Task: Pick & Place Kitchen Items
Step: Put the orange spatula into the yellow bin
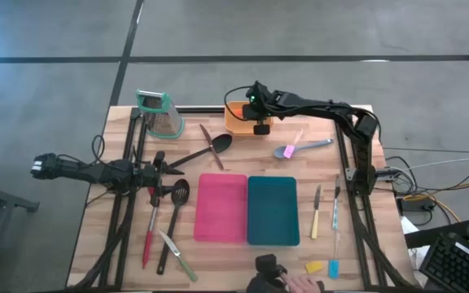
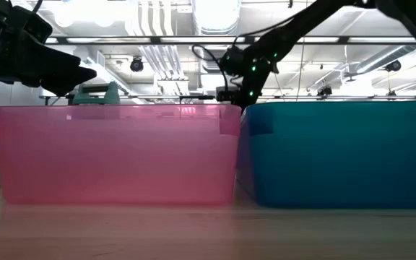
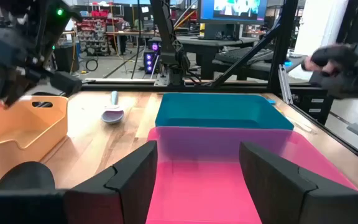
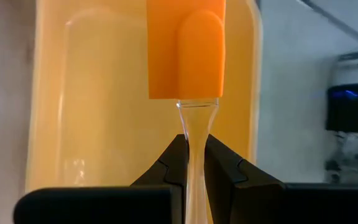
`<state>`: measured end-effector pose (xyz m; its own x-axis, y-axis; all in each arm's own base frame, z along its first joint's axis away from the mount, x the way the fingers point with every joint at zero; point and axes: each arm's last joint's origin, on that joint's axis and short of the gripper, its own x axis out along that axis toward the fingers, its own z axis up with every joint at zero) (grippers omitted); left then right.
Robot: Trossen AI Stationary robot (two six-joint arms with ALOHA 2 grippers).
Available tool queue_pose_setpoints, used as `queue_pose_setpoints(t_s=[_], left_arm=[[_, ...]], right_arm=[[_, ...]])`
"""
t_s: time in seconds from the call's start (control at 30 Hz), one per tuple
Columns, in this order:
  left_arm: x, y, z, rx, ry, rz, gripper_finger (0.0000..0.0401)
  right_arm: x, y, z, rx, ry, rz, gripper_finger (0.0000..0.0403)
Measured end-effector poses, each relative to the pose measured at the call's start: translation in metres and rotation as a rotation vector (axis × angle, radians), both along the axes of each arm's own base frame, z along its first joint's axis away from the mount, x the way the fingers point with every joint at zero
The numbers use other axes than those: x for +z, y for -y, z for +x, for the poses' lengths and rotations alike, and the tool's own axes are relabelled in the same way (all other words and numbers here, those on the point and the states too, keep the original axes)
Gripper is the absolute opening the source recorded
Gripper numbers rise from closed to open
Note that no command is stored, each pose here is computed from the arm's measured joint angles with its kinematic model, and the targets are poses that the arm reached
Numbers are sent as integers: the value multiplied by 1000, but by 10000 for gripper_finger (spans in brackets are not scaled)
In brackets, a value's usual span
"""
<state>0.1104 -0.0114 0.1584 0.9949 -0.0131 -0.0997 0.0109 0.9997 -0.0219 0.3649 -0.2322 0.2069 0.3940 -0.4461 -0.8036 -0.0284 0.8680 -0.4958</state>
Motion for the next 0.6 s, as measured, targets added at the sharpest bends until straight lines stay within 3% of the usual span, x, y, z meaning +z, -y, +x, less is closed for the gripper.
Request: queue_pose_setpoints(t_s=[0.6], left_arm=[[0, 0, 0, 0, 0, 0, 232]], right_arm=[[-34, 7, 14, 36, -34, 106, 22]])
